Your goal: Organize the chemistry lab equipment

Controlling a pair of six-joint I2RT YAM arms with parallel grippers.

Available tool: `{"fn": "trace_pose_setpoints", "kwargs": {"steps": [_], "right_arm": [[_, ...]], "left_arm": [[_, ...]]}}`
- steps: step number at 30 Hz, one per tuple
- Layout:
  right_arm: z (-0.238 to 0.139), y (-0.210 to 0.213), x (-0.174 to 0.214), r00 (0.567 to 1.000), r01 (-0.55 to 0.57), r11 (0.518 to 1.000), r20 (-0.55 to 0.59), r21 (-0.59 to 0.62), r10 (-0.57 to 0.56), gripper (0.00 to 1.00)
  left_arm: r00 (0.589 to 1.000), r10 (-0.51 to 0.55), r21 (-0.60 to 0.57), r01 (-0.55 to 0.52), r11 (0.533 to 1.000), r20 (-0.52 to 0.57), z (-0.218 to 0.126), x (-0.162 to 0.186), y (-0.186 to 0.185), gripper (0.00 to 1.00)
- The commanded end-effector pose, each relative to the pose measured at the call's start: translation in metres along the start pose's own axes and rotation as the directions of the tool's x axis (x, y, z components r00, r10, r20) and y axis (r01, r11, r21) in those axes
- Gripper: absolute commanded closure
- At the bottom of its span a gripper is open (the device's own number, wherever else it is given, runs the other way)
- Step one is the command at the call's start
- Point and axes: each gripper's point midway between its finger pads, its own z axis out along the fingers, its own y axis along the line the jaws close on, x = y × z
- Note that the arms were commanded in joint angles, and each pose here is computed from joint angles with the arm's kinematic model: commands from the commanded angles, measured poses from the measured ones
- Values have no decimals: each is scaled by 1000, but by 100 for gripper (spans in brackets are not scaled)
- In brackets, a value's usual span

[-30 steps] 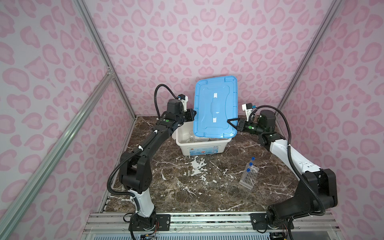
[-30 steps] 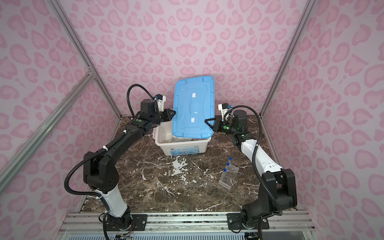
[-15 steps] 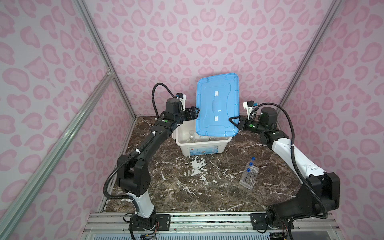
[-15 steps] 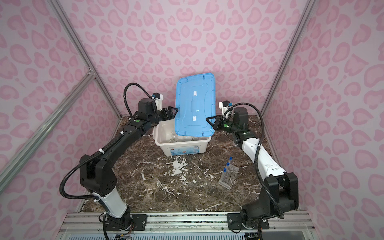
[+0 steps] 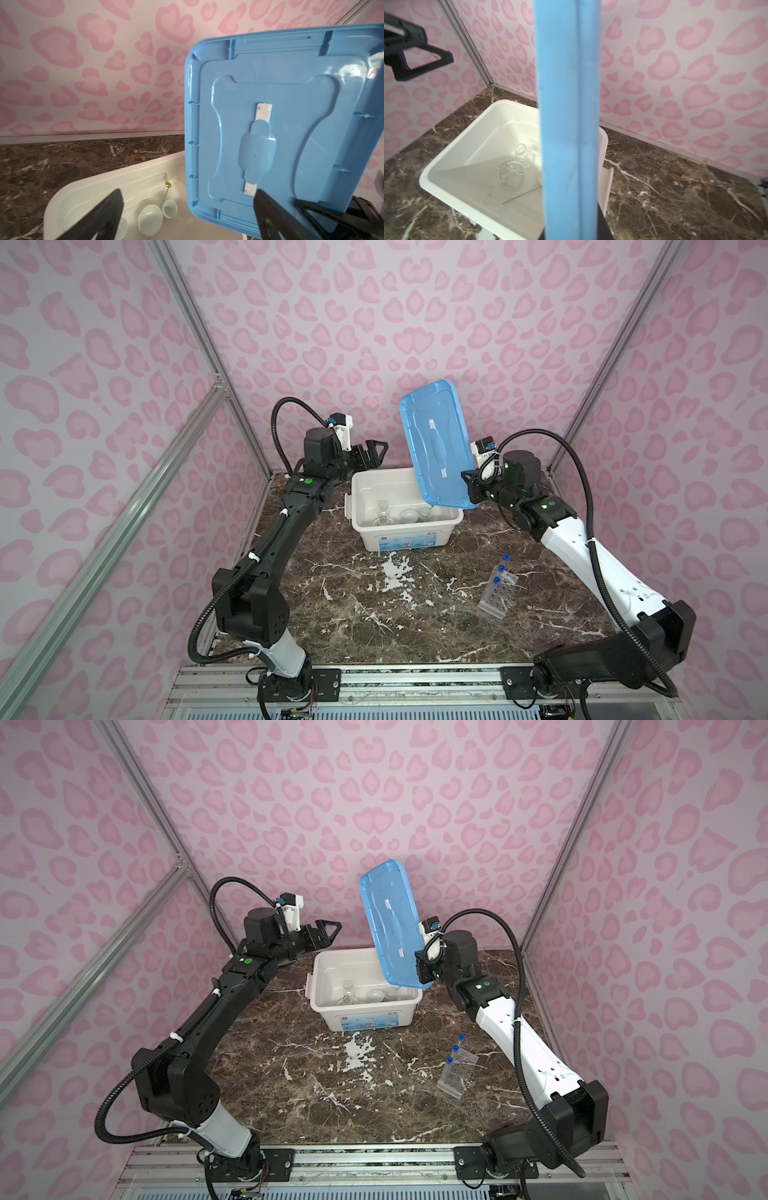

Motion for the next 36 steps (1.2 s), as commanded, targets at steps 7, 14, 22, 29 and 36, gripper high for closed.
{"fn": "trace_pose_setpoints", "kwargs": {"steps": [7, 14, 22, 29, 36], "right_arm": [[-18, -3, -37, 932, 318, 901, 79, 295, -354, 94], [-16, 17, -34, 816, 524, 757, 24, 390, -577, 94], [-7, 32, -27, 687, 663, 602, -43, 446, -725, 94], [0, 39, -20, 637, 696, 532, -73, 482, -767, 94], [11, 44, -8, 592, 733, 477, -109, 485, -799, 95]], "left_arm": [[990, -130, 294, 111, 949, 46, -29, -48, -46, 2], [967, -244, 393, 200, 898, 66, -48, -75, -53, 2], [937, -350, 435, 316, 843, -2, -41, -73, -42, 2], [911, -403, 381, 403, 832, -83, -30, -45, -22, 0], [887, -437, 340, 460, 820, -147, -26, -14, -8, 5]]}}
